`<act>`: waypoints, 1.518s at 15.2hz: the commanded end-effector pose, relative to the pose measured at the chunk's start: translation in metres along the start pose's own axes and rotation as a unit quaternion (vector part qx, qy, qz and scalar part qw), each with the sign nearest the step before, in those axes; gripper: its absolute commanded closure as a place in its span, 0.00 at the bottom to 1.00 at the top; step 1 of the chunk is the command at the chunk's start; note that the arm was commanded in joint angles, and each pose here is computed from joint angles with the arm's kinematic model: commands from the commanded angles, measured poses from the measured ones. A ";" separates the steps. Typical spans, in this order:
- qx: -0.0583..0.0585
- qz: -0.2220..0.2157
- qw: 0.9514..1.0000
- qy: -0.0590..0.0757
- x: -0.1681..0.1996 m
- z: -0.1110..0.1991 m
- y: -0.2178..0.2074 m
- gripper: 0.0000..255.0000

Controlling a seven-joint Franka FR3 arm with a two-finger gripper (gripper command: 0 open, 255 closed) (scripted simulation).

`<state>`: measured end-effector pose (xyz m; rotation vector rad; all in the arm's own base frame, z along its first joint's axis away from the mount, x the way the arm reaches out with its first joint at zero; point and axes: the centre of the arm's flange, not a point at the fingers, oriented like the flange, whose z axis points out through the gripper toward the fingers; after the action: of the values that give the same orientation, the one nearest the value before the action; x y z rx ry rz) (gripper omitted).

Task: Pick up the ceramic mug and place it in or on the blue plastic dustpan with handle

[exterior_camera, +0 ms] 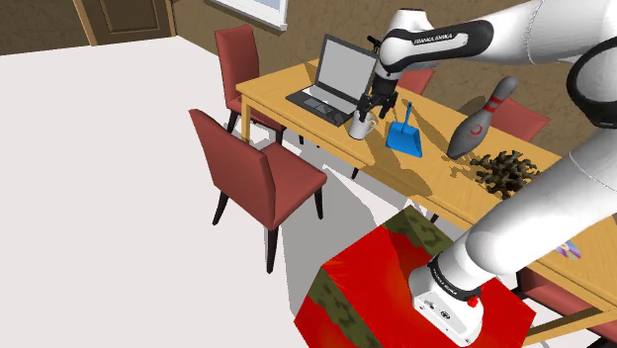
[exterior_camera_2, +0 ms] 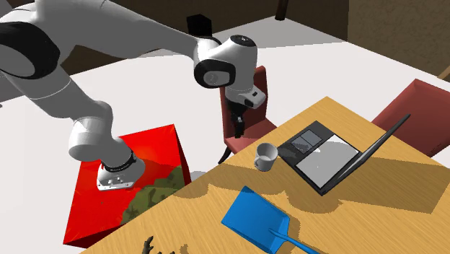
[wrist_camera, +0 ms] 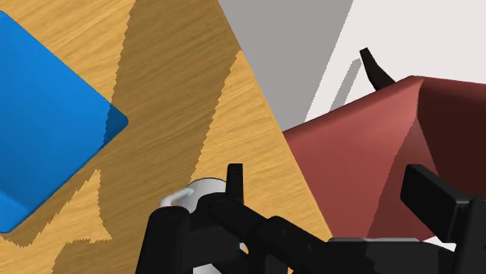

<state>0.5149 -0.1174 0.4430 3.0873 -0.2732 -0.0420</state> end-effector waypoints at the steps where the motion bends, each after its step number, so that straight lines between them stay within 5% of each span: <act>1: -0.003 0.005 1.000 0.002 0.021 0.013 0.009 0.00; 9: -0.010 0.026 1.000 0.010 0.112 0.053 0.037 0.00; 17: -0.010 0.027 1.000 0.010 0.116 0.094 0.039 0.00; 23: -0.010 0.027 1.000 0.010 0.116 0.094 0.039 0.00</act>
<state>0.6191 -0.1801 0.3484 3.0562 -0.3519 -0.0127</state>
